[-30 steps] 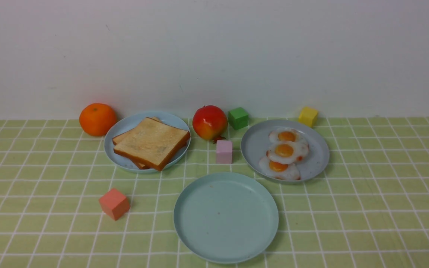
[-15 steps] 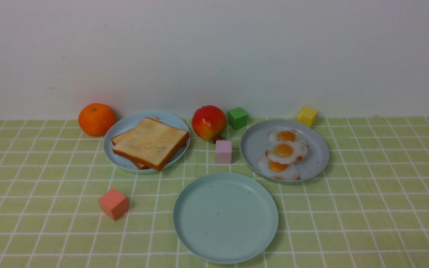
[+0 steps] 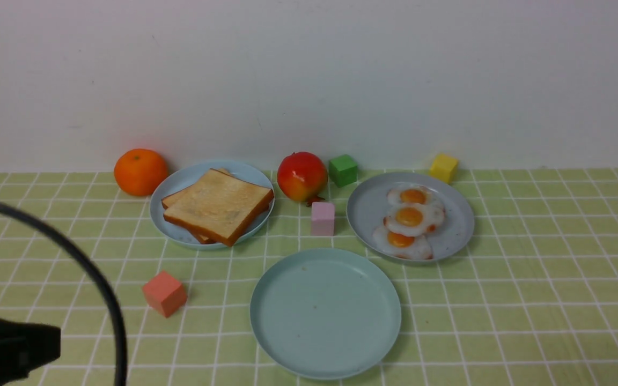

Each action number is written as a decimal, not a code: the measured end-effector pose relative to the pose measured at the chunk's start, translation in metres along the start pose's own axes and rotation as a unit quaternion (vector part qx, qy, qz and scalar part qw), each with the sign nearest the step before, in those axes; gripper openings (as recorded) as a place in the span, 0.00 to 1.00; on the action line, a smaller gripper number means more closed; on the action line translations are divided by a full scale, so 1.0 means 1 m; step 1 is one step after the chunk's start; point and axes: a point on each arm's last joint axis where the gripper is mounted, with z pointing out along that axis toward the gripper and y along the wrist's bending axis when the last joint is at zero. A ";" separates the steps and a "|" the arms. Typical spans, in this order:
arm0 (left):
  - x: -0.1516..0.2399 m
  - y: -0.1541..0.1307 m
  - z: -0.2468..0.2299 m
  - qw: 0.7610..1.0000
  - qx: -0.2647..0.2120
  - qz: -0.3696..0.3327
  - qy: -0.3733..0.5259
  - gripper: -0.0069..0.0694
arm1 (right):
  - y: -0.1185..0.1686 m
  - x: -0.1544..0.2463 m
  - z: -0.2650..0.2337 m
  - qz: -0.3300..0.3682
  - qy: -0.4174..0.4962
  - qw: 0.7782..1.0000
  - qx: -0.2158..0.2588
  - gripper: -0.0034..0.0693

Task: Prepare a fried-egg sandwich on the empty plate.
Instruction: Use the left arm to grab a slice of bread

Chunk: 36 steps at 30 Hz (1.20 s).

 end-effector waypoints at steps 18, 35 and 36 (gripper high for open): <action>-0.076 -0.044 0.124 0.986 -0.013 0.128 0.108 0.07 | 0.105 -0.101 -0.010 -0.171 0.228 0.957 -0.050 0.04; -0.145 -0.031 0.296 0.964 -0.107 0.211 0.122 0.47 | 0.119 -0.113 0.016 -0.211 0.316 0.924 -0.055 0.05; -0.146 -0.030 0.304 0.964 -0.108 0.211 0.122 0.54 | 0.120 -0.113 0.016 -0.210 0.316 0.923 -0.058 0.05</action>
